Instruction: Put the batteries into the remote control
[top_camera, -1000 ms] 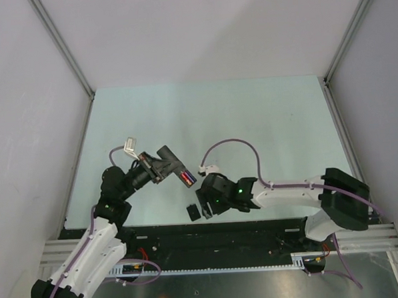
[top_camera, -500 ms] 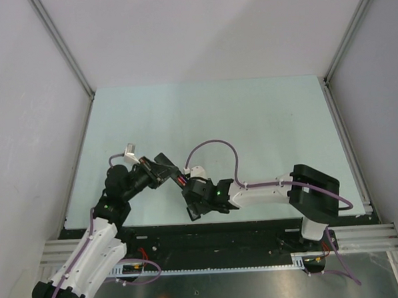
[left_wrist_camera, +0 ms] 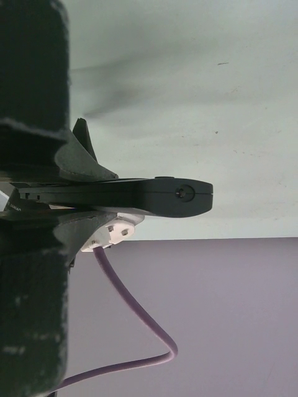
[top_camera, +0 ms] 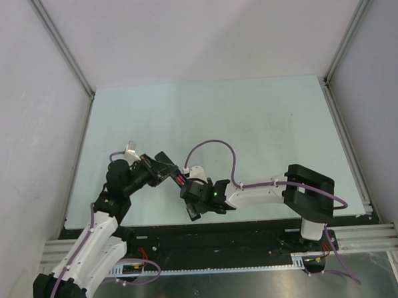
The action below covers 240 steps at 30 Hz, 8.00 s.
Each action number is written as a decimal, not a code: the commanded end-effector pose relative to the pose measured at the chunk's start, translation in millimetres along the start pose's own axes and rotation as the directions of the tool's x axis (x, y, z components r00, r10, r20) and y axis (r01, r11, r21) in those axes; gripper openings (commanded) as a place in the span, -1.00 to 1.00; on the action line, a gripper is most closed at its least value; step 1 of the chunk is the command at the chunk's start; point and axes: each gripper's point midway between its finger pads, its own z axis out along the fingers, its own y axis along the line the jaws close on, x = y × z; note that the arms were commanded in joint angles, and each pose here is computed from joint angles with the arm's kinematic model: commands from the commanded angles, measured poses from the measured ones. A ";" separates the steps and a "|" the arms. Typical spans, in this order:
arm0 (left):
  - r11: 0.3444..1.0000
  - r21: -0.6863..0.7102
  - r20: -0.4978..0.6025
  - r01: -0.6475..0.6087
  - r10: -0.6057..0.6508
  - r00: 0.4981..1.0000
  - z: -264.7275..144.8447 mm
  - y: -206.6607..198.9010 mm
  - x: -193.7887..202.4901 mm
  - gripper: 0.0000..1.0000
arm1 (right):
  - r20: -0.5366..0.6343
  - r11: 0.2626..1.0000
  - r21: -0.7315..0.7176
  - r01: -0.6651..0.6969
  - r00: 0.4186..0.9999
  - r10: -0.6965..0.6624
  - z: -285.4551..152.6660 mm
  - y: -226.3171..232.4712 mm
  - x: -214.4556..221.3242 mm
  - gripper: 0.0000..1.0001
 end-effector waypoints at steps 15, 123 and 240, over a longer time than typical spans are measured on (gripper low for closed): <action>0.978 0.181 0.053 -0.103 0.095 0.994 -4.4 -46.9 -19.1 -0.99 | 0.120 0.999 -0.022 0.025 0.993 -0.022 -34.2 15.3 -33.4 0.53; 0.897 0.442 0.112 -0.029 -0.023 0.993 -4.3 -62.8 -72.6 -1.00 | 0.074 0.982 0.185 0.024 0.997 -0.039 -70.4 -138.8 -54.1 -0.42; 0.885 0.461 0.091 -0.057 0.016 0.996 -18.5 -63.5 -37.4 -1.00 | -0.220 0.993 0.077 0.088 0.973 -0.069 6.2 -110.8 7.6 0.21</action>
